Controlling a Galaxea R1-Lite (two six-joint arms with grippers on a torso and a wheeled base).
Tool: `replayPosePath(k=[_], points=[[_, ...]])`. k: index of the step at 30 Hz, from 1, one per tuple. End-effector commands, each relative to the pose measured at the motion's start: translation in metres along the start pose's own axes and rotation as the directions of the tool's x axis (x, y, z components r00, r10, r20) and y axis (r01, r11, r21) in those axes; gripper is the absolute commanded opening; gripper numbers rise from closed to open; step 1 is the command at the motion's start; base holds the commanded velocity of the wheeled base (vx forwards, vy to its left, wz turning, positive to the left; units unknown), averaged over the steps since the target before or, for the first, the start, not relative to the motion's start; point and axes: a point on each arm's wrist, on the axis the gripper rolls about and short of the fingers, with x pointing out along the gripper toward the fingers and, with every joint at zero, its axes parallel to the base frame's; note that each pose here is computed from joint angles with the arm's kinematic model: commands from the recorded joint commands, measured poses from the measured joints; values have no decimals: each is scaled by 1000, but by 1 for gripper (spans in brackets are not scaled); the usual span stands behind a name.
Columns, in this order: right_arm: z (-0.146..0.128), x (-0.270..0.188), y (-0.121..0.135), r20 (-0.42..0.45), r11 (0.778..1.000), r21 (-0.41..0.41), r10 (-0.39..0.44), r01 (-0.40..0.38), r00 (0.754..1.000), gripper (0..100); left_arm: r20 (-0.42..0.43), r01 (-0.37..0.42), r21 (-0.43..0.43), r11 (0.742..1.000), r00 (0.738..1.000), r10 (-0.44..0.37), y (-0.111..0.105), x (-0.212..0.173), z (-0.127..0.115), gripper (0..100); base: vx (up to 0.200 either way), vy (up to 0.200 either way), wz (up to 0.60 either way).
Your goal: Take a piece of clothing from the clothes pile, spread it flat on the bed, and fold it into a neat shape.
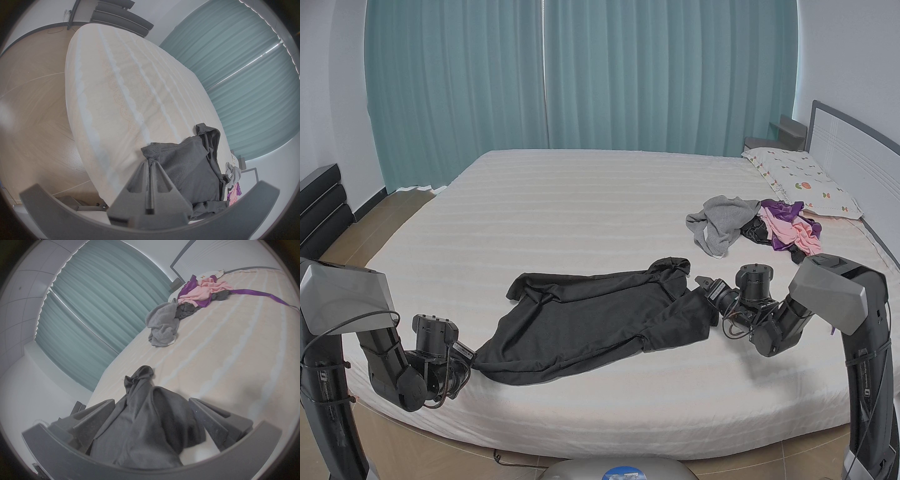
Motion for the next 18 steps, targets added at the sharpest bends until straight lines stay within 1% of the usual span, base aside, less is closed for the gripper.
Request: replayPosePath(k=[1,3,4,5,6,7,8,9,14,18], points=[[20,-54,2,-15,1000,4,2,-2,1000,100,-2,-5,2,1000,1000,5,1,0,-1,0,0,0,0],[11,-68,-5,-60,1000,2,-31,32,998,100,-3,-7,3,1000,1000,7,2,0,-1,0,0,0,0],[11,-68,-5,-60,1000,2,-31,32,998,100,-3,-7,3,1000,1000,7,2,0,-1,0,0,0,0],[0,-79,-13,-115,999,-1,-45,45,992,100,-2,-4,2,1000,1000,4,1,0,-1,0,0,0,0],[-6,-83,-16,-143,999,-4,-33,33,989,100,-2,-5,2,1000,1000,5,1,1,-1,0,0,0,0],[-8,-84,-17,-151,1000,-4,-24,24,988,100,-2,-5,2,1000,1000,5,1,1,-1,0,0,0,0],[-15,-87,-19,-175,1000,-1,5,-5,985,100,-2,-4,2,1000,1000,4,1,1,-1,0,0,0,0],[-21,-87,-22,-190,1000,-3,17,-17,982,100,-2,-4,2,1000,1000,4,1,1,-1,0,0,0,0],[-45,-84,-23,-239,999,-24,32,-39,970,100,-5,2,7,1000,1000,-2,-1,1,-2,0,0,0,0],[-52,-80,-18,-255,997,-29,56,-65,965,100,-16,10,18,1000,1000,-10,-3,0,-7,0,0,0,0]])
